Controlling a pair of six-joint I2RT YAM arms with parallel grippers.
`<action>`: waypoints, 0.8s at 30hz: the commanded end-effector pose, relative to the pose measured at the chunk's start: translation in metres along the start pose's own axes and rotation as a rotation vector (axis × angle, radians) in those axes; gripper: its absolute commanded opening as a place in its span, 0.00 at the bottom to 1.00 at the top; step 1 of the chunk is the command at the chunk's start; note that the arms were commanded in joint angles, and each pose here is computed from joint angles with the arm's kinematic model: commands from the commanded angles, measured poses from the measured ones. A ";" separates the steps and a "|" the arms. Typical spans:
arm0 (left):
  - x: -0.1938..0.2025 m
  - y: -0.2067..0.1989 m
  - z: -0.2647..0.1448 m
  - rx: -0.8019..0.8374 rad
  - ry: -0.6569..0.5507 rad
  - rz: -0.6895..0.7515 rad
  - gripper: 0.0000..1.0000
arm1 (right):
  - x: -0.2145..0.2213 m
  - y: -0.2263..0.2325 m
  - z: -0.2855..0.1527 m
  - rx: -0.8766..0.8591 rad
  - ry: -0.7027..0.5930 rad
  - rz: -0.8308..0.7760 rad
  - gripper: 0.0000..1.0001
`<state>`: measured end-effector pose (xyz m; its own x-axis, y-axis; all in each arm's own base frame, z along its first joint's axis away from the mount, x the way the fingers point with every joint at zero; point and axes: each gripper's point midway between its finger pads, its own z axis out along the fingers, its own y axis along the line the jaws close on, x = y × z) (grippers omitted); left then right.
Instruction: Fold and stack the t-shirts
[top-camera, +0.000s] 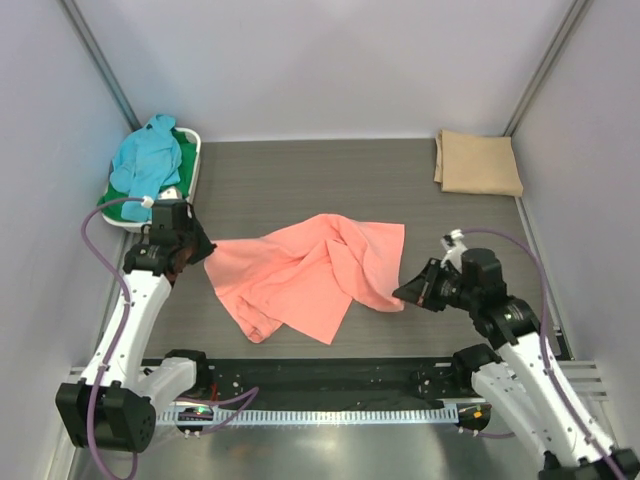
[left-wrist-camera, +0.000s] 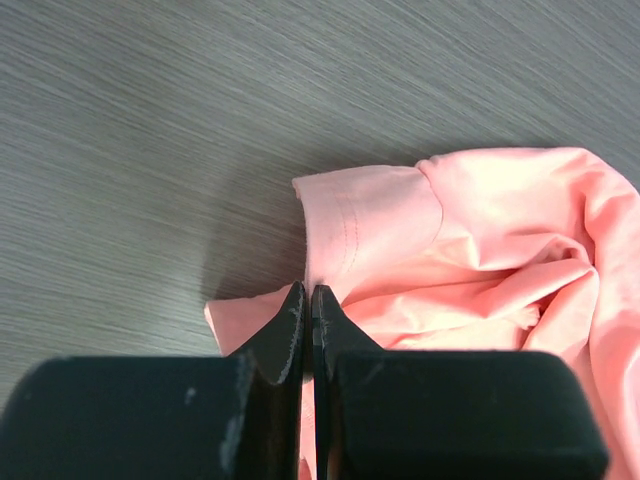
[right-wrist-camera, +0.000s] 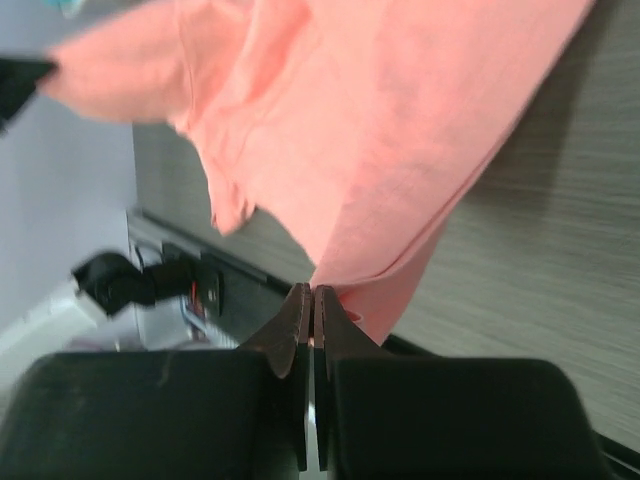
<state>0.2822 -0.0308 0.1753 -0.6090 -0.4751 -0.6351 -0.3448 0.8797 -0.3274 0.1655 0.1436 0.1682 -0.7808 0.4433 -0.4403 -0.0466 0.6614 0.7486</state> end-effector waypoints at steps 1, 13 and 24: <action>-0.011 -0.001 -0.004 0.011 -0.053 0.007 0.00 | 0.013 0.046 0.009 -0.127 0.125 -0.099 0.01; -0.011 0.008 -0.004 -0.020 -0.051 0.009 0.00 | 0.122 0.148 0.123 0.016 0.421 -0.721 0.17; -0.006 0.001 0.000 0.012 -0.020 0.007 0.00 | 0.002 -0.015 0.078 0.433 -0.024 -0.222 0.67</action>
<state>0.2807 -0.0254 0.1742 -0.6011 -0.4812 -0.6381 -0.3591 0.8759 -0.3223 0.1853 0.2395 0.1076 -0.8384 -0.0491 -0.5428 -0.2324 0.9331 0.2745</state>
